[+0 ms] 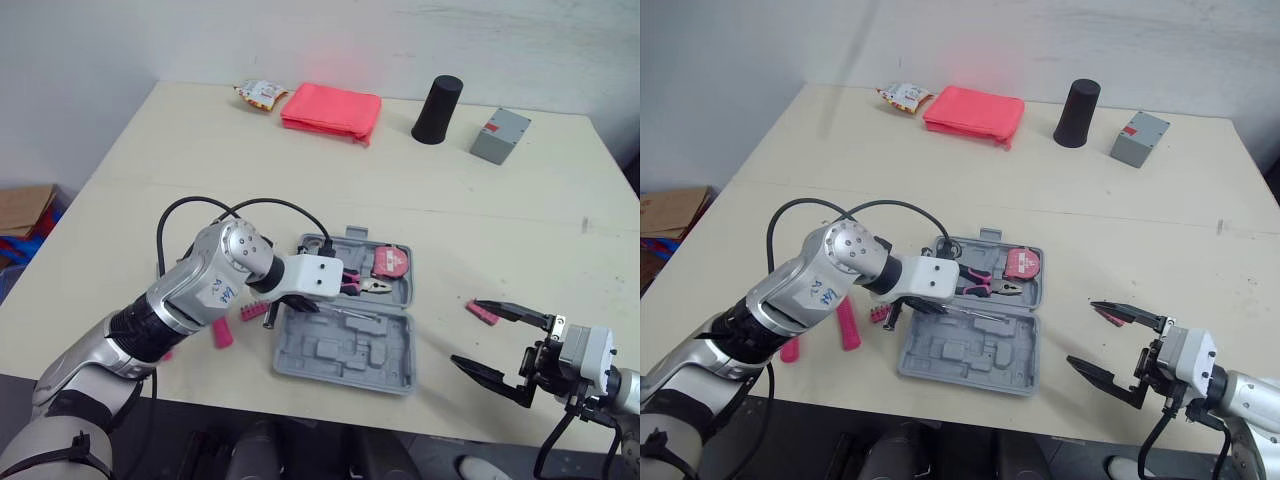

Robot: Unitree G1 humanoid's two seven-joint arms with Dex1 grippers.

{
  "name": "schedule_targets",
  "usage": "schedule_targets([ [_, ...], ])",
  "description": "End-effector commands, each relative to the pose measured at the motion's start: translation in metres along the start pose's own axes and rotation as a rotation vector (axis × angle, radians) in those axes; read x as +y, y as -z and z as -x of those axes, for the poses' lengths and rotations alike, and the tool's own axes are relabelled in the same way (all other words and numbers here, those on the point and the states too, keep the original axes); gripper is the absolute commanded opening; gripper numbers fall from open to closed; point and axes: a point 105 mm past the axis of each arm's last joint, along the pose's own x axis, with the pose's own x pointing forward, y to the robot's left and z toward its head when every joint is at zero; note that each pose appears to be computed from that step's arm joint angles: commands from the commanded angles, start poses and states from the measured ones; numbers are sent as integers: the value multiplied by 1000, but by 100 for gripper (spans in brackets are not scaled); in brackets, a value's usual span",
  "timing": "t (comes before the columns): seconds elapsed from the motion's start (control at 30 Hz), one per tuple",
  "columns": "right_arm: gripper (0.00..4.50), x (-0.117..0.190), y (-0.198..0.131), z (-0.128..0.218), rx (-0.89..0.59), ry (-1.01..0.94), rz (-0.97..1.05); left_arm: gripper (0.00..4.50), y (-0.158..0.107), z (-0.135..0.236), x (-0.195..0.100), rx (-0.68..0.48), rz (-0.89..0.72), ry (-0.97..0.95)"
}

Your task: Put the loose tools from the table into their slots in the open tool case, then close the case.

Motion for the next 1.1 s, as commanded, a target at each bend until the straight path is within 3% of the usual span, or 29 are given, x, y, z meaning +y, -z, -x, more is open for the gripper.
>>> schedule_targets([
  [0.03,450,-1,-4,3,-11,10,34,49,-5,1,3,-12,-46,-33],
  [0.17,450,1,-3,4,-13,6,29,231,-21,10,4,-104,-100,-50],
  [0.3,450,3,-3,4,-14,0,20,231,-26,26,-6,-230,-78,-20],
  [0.4,450,3,-2,4,-13,-3,14,231,-19,32,4,-301,-66,-105],
  [0.53,450,4,-1,3,-13,0,10,58,-21,32,7,-489,-15,-132],
  [0.6,450,4,0,4,-11,1,9,10,-23,28,4,-563,-7,-118],
  [0.83,450,2,0,2,-8,10,12,10,-9,-8,1,-577,61,-111],
  [1.1,450,-1,-3,2,-4,18,23,10,2,-30,-3,-490,112,-87],
])
